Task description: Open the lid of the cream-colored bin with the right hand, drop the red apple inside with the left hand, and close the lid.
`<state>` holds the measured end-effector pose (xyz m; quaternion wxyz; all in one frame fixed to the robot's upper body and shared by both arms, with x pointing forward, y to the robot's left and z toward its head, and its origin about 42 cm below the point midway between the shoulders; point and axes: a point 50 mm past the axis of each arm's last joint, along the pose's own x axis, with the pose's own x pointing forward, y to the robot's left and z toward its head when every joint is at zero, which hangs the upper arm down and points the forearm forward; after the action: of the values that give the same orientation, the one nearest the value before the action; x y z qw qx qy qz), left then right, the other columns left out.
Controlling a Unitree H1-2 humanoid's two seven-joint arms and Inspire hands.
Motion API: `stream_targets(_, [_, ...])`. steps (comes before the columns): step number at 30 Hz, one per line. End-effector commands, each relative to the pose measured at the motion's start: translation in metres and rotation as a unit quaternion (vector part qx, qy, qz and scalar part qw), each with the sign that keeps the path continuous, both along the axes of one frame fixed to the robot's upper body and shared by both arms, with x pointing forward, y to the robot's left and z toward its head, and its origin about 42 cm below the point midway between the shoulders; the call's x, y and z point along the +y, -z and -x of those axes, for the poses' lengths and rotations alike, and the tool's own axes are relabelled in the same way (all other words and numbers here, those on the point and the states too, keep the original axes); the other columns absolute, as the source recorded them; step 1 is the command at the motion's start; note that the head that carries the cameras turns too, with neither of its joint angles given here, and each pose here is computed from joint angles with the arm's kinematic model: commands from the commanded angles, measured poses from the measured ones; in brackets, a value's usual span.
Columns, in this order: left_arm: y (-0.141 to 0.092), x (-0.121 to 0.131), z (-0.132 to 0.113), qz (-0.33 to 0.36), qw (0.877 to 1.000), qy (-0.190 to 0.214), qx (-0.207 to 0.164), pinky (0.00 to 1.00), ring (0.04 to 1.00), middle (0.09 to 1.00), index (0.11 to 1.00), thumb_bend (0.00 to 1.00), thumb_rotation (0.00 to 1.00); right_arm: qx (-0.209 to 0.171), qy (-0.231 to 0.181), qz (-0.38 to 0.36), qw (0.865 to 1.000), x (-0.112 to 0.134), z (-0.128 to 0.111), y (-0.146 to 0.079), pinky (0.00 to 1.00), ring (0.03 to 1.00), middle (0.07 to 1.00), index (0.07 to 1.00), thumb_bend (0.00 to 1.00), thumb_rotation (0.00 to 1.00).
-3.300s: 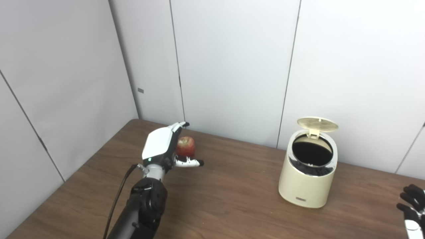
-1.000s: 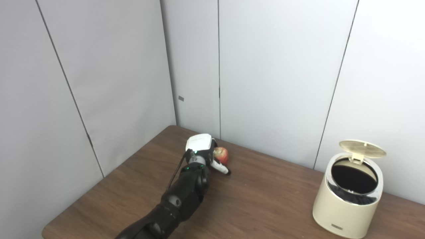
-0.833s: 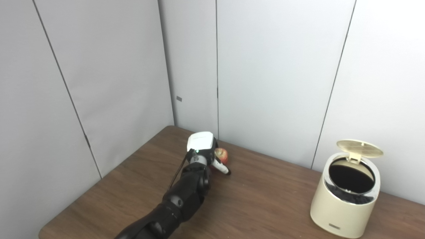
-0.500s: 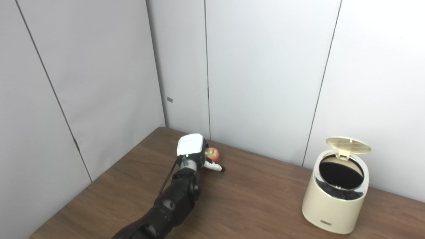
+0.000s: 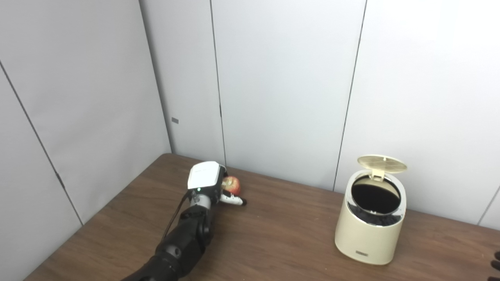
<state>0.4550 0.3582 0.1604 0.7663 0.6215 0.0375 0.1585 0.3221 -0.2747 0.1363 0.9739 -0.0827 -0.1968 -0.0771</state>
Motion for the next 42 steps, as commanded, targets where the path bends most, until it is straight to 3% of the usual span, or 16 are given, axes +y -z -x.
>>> stream_targets(1, [-0.025,0.001,-0.003,-0.009,0.999,0.021,-0.045,0.22,0.362,0.449,0.524,0.50,0.00,0.021,0.007,-0.011,1.000,0.004,0.006,0.018,0.62,0.738,0.757,0.730,0.46,0.75])
stream_targets(7, [-0.073,-0.014,0.005,0.007,0.991,0.071,-0.117,0.23,0.352,0.449,0.530,0.50,0.00,0.006,0.013,-0.008,1.000,0.013,0.005,0.014,0.63,0.741,0.762,0.730,0.32,0.62])
stream_targets(12, [-0.098,-0.027,0.017,0.029,0.981,0.111,-0.154,0.28,0.380,0.477,0.509,0.50,0.00,0.009,0.017,0.001,1.000,0.026,0.008,0.009,0.69,0.779,0.789,0.761,0.20,0.41])
stream_targets(17, [-0.112,-0.042,0.029,0.061,0.969,0.152,-0.184,0.29,0.384,0.480,0.514,0.50,0.00,0.020,0.028,-0.008,0.999,0.032,0.007,0.006,0.73,0.798,0.807,0.783,0.19,0.28])
stream_targets(19, [-0.114,-0.051,0.033,0.076,0.963,0.170,-0.197,0.29,0.389,0.484,0.511,0.50,0.00,0.028,0.033,-0.021,0.999,0.033,0.005,0.007,0.75,0.811,0.818,0.797,0.19,0.18])
stream_targets(22, [-0.115,-0.067,0.040,0.101,0.952,0.193,-0.215,0.29,0.390,0.486,0.510,0.50,0.00,0.041,0.040,-0.027,0.998,0.035,0.003,0.009,0.76,0.823,0.827,0.812,0.19,0.13])
stream_targets(34, [-0.099,-0.126,0.061,0.188,0.922,0.256,-0.222,0.28,0.397,0.478,0.502,0.50,0.00,0.053,0.053,-0.029,0.997,0.044,-0.003,0.013,0.73,0.812,0.819,0.805,0.23,0.32])
stream_targets(42, [-0.085,-0.157,0.058,0.205,0.915,0.273,-0.214,0.28,0.391,0.473,0.507,0.50,0.00,0.052,0.053,-0.035,0.997,0.048,-0.012,0.019,0.74,0.816,0.820,0.805,0.22,0.31])
